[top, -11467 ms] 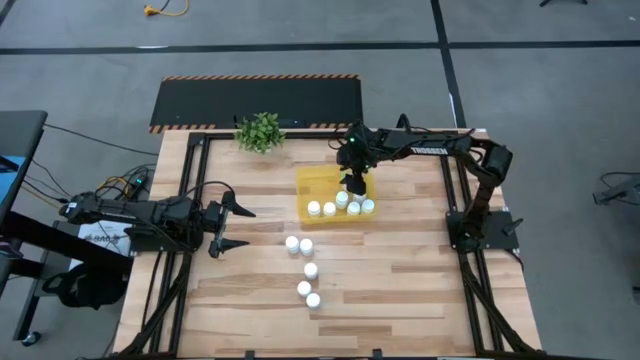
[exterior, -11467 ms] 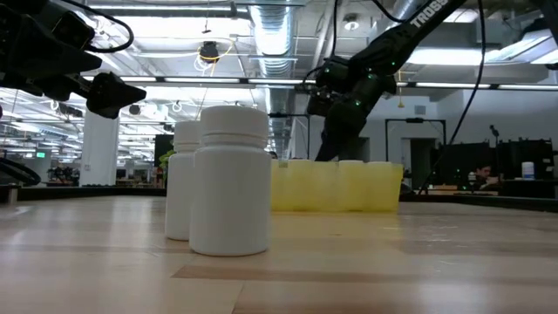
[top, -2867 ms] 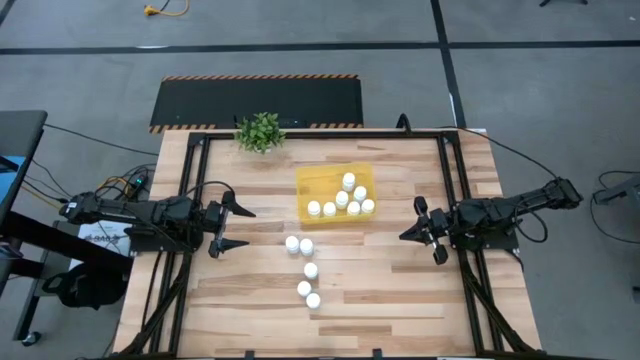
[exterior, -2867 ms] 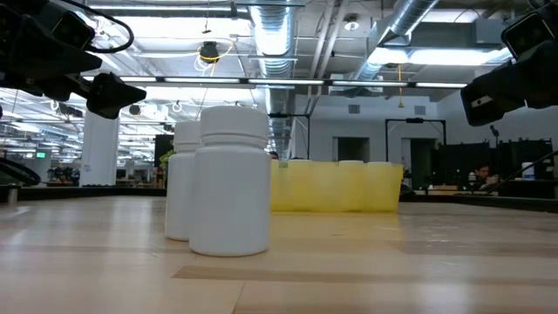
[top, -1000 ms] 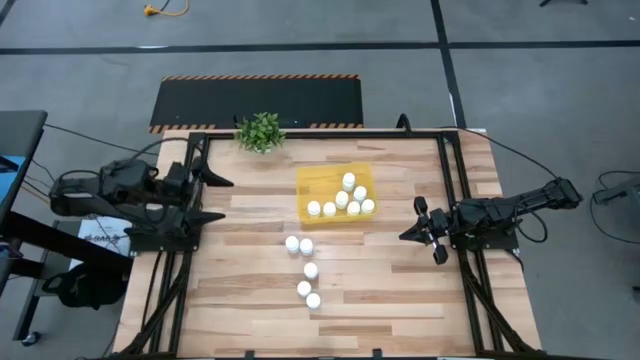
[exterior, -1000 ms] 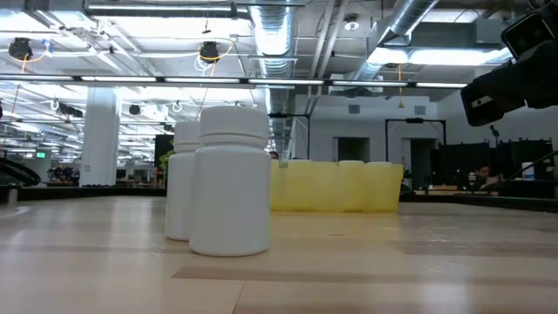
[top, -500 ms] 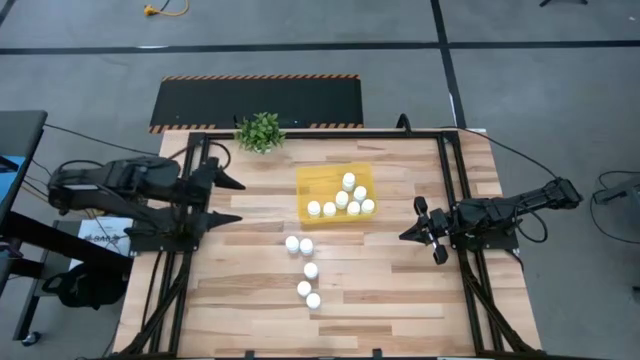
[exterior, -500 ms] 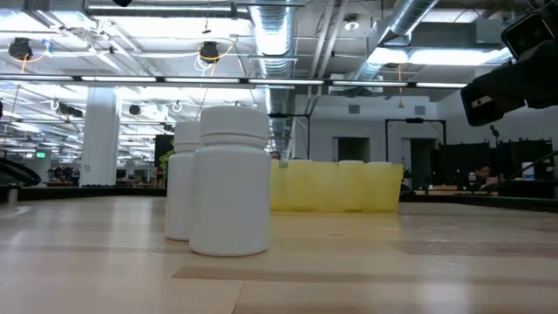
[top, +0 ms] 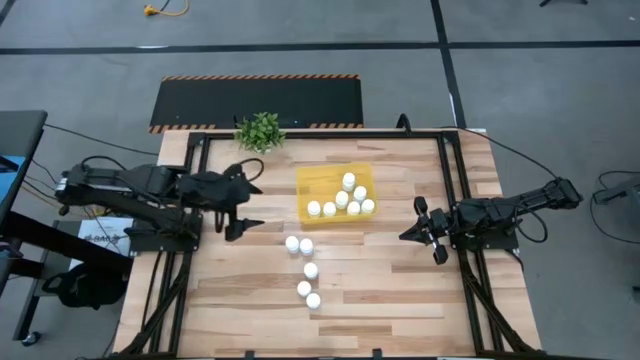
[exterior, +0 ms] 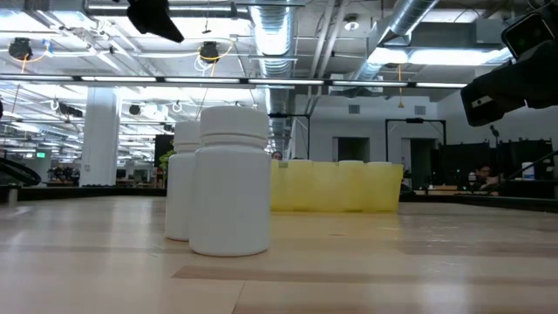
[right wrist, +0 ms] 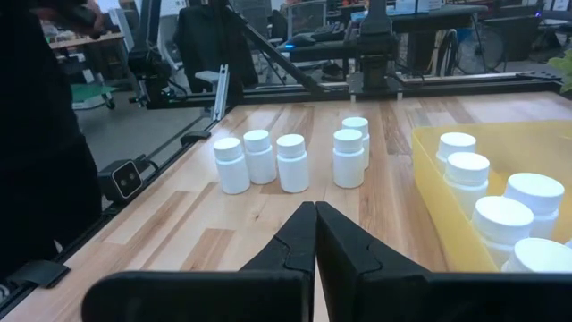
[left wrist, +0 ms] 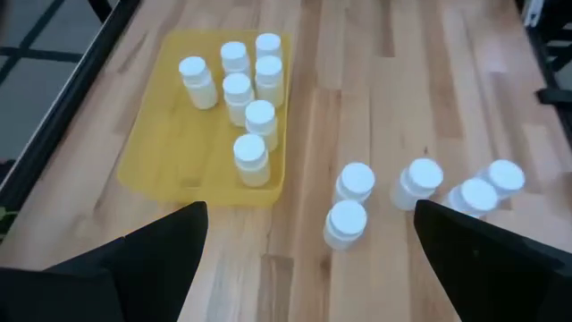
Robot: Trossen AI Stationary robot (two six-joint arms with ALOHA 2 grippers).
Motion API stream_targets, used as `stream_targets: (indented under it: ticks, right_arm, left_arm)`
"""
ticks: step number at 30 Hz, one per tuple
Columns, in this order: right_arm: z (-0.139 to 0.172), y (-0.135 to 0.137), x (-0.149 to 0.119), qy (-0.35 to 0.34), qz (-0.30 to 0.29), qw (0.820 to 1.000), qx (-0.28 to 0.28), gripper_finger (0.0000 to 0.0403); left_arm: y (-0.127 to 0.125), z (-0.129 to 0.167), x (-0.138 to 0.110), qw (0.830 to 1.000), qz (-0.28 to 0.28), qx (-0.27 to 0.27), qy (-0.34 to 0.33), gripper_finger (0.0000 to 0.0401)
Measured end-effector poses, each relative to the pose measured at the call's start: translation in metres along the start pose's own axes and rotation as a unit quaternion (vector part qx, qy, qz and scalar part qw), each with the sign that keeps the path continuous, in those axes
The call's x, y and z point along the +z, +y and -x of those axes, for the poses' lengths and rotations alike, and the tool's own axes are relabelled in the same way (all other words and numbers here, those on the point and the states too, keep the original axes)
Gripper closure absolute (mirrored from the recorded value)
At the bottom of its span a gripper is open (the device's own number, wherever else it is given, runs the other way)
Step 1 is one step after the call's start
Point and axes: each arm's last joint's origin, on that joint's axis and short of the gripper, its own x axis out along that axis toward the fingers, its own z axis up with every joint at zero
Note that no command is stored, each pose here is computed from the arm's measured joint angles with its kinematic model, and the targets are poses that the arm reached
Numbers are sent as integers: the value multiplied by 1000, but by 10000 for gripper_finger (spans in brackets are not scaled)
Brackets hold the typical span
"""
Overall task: Pick and place pill bottles into a basket
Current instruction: Put the white medicine bottle into the yellow bin
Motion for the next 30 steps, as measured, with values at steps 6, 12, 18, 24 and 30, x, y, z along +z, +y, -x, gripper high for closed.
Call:
stream_targets:
  ticks: [6,12,18,24,30]
  right_arm:
    - [0,0,0,0,0,1000,0,401]
    - [0,0,0,0,0,1000,0,401]
    - [0,0,0,0,0,1000,0,401]
    - [0,0,0,0,0,1000,0,401]
    - [0,0,0,0,0,1000,0,401]
  left_arm:
    - [-6,-28,2,999,-1,0,36,15]
    - [-10,-45,2,998,5,-27,64,15]
    - [-12,-56,1,997,3,-26,78,15]
    - [-11,-57,3,998,2,6,67,15]
    - [-13,-63,1,996,-3,-18,86,15]
